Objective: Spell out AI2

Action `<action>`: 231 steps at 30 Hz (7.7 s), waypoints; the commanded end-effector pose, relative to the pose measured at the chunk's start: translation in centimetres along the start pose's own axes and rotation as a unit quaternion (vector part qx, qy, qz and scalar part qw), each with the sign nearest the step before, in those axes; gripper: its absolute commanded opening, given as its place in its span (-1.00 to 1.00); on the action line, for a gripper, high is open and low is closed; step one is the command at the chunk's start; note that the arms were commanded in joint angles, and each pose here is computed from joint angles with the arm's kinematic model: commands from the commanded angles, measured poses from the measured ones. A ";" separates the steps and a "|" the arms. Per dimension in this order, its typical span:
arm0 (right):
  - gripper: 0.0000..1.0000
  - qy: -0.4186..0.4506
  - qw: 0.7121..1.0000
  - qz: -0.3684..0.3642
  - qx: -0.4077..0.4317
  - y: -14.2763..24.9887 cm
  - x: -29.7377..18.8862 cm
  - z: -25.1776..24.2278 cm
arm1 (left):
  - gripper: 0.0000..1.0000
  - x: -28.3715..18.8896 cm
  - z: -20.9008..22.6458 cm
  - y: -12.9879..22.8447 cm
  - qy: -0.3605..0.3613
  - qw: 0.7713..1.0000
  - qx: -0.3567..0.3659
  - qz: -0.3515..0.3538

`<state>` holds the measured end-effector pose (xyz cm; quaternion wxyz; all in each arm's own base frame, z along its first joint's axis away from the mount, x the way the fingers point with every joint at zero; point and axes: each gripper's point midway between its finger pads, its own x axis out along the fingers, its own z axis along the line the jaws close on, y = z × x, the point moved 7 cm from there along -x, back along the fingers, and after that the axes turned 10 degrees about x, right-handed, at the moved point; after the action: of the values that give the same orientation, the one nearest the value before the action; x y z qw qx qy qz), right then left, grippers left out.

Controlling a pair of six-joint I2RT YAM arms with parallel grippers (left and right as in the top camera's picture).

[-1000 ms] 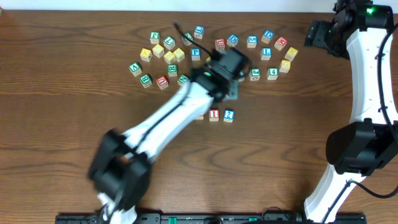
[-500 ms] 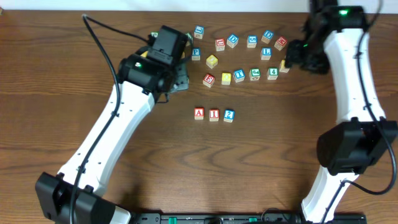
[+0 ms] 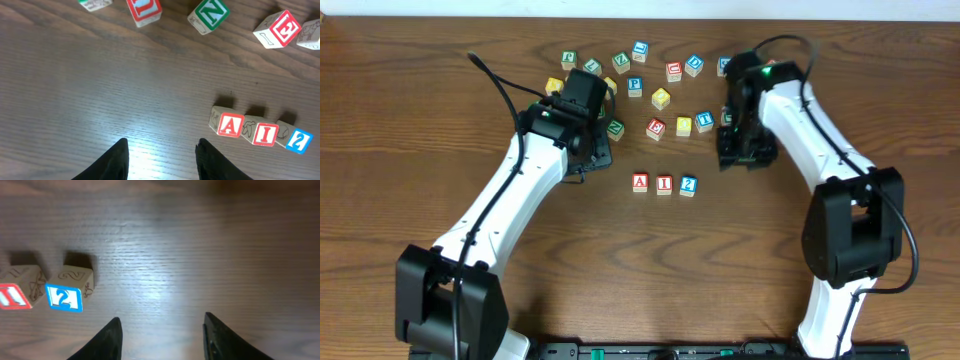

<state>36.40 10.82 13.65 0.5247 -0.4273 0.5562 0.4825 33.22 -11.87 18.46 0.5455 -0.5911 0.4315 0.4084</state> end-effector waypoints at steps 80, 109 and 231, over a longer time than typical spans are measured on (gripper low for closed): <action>-0.52 -0.069 0.997 -0.023 0.016 2.7 7.2 5.5 | -0.85 11.1 -5.5 2.9 0.084 0.986 0.086 0.119; -0.53 -0.080 0.996 -0.030 0.010 2.6 7.1 6.0 | -0.85 10.8 -8.2 4.1 0.117 0.977 0.129 0.122; -0.60 -0.003 0.995 -0.098 -0.025 6.5 6.3 10.2 | -0.83 3.4 7.4 -3.9 -0.009 0.999 -0.030 -0.024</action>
<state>31.10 22.60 8.82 0.5622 -0.4909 0.4866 0.4541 37.76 -4.81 15.13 0.5345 -0.6113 0.4095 0.4158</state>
